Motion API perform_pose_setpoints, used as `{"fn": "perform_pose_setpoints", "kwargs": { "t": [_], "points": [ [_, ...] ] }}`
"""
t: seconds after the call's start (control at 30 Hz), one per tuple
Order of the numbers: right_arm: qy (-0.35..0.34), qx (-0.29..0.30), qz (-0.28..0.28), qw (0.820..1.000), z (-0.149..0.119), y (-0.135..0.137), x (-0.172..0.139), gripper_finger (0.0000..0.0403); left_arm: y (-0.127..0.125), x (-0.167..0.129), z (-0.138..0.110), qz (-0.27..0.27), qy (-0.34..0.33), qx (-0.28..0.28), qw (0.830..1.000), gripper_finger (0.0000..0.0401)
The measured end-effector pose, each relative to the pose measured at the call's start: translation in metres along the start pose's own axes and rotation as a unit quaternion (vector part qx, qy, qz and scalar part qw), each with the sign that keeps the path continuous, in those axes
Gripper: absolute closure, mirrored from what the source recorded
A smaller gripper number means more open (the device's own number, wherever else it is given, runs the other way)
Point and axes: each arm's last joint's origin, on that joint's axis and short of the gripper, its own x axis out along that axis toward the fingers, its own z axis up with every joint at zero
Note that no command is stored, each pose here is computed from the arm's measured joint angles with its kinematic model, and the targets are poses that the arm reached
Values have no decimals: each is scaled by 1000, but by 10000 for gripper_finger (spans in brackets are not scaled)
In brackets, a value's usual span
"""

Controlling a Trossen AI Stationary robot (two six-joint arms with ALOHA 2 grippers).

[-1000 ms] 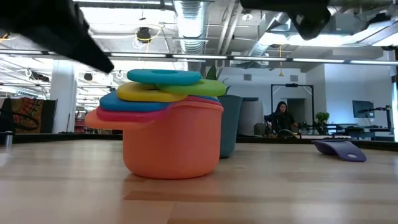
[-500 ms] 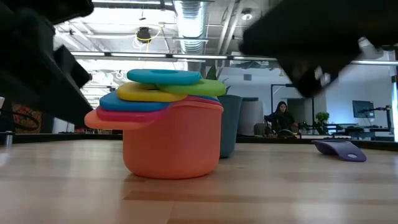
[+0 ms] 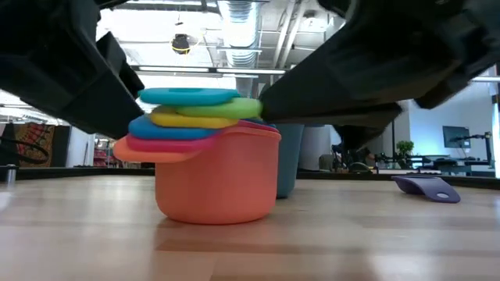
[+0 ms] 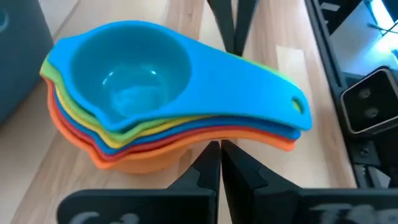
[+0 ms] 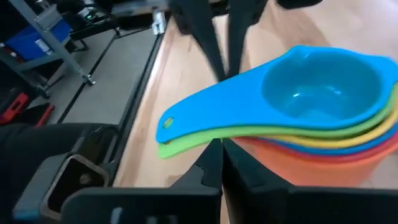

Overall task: Nest measuring cups in basket
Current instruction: Stack the light blue measuring cup on top of the green measuring cup, then stack the dark blue measuring cup on top of the light blue measuring cup

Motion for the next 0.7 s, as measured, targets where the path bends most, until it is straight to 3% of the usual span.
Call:
{"fn": "perform_pose_setpoints", "kwargs": {
  "t": [0.27,0.47,0.7],
  "points": [
    [7,-9,1,1000,4,-9,4,377,9,6,5,2,8,-4,1000,401],
    [40,-16,4,999,8,7,-15,384,8,6,4,-14,19,-10,1000,401],
    [84,-31,-106,990,36,9,-66,348,7,6,3,-25,28,-16,999,401]
  ]
}}
